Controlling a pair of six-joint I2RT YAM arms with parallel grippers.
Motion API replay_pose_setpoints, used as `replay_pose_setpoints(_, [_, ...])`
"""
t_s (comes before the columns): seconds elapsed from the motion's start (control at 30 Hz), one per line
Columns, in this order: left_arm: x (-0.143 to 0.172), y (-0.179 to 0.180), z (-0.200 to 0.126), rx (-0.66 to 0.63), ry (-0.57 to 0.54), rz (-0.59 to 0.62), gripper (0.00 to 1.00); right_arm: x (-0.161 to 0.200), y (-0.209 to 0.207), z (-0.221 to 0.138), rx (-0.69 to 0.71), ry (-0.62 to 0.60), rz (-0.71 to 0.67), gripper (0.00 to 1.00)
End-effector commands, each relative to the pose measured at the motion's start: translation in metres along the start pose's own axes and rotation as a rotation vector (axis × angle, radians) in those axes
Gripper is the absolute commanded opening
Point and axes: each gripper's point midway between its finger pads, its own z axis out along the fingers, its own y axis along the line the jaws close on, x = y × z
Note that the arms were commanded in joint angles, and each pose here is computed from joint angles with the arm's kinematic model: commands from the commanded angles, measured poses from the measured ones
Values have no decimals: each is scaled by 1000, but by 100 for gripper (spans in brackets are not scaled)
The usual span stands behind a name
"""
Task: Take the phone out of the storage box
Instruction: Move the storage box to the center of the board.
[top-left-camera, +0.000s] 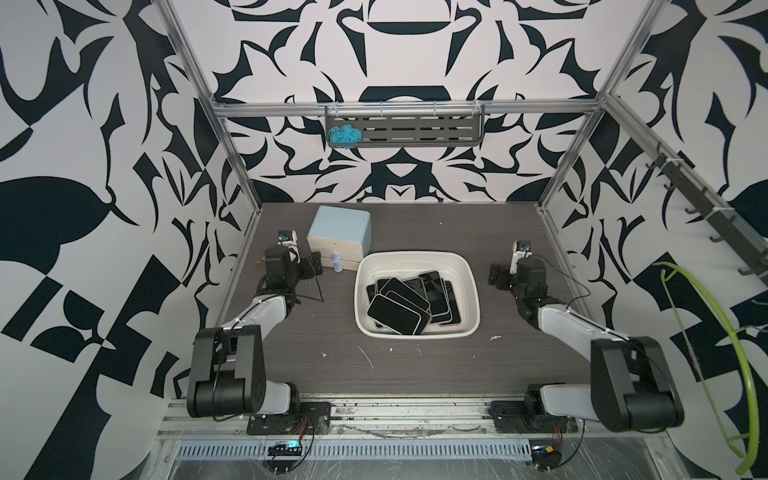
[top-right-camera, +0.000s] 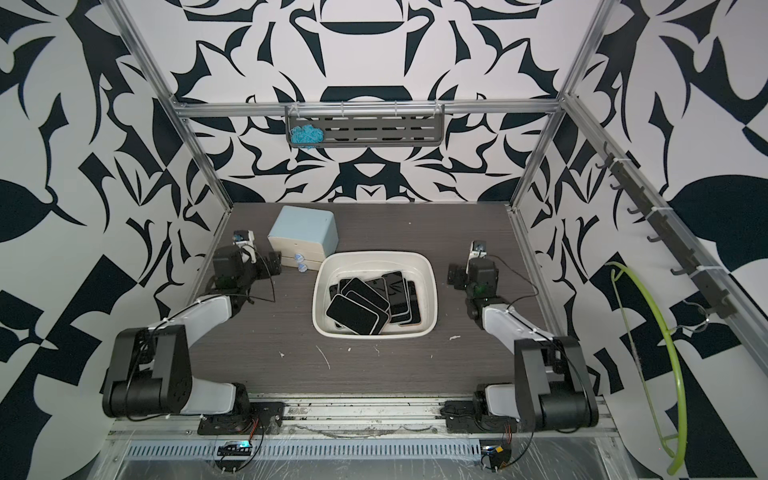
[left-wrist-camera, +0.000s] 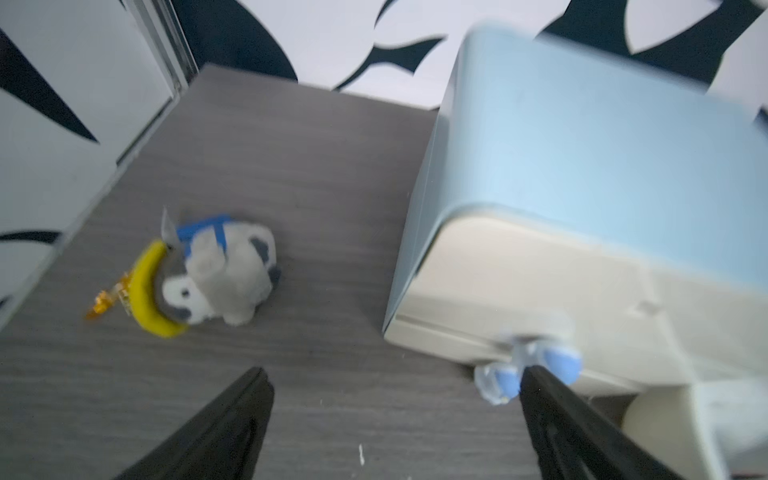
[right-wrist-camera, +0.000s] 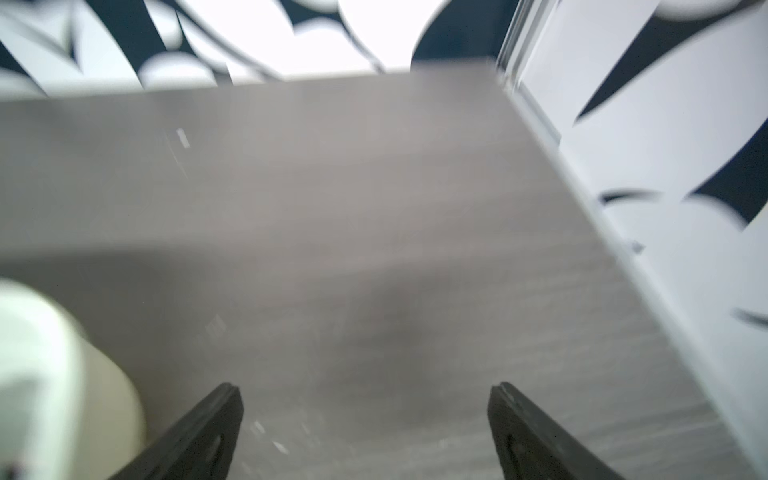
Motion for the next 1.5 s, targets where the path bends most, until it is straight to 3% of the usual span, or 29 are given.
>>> replay_pose_setpoints(0.0, [22,-24,-37,66,210,-148,100,-19,45,-41,-153,213,81,91])
replay_pose_setpoints(0.13, [8,-43,-72,101,228,-302,100,-27,116,-73,-324,381,-11,91])
replay_pose_setpoints(0.3, [6,-64,-109,177,244,-358,100,-3,172,-89,-425,532,-82,89])
replay_pose_setpoints(0.6, [71,-87,-145,174,404,-388,100,66,242,-103,-407,639,-469,89])
replay_pose_setpoints(0.7, [95,-101,-146,172,457,-343,100,85,234,-97,-350,690,-401,89])
replay_pose_setpoints(0.87, [121,-126,-139,150,555,-206,97,65,200,-97,-196,606,-348,89])
replay_pose_setpoints(1.07, [134,-129,-112,80,624,-111,86,56,113,-92,-8,628,-180,88])
replay_pose_setpoints(1.13, [137,-126,-102,52,631,-81,86,68,93,-89,-22,683,-90,87])
replay_pose_setpoints(1.23, [140,-126,-91,32,639,-56,86,78,84,-86,-34,705,-76,87])
replay_pose_setpoints(1.37, [150,-131,-72,30,676,-37,72,90,94,-76,-80,733,-67,86])
replay_pose_setpoints(1.47, [154,-133,-64,24,695,-35,70,100,100,-68,-89,763,-47,86])
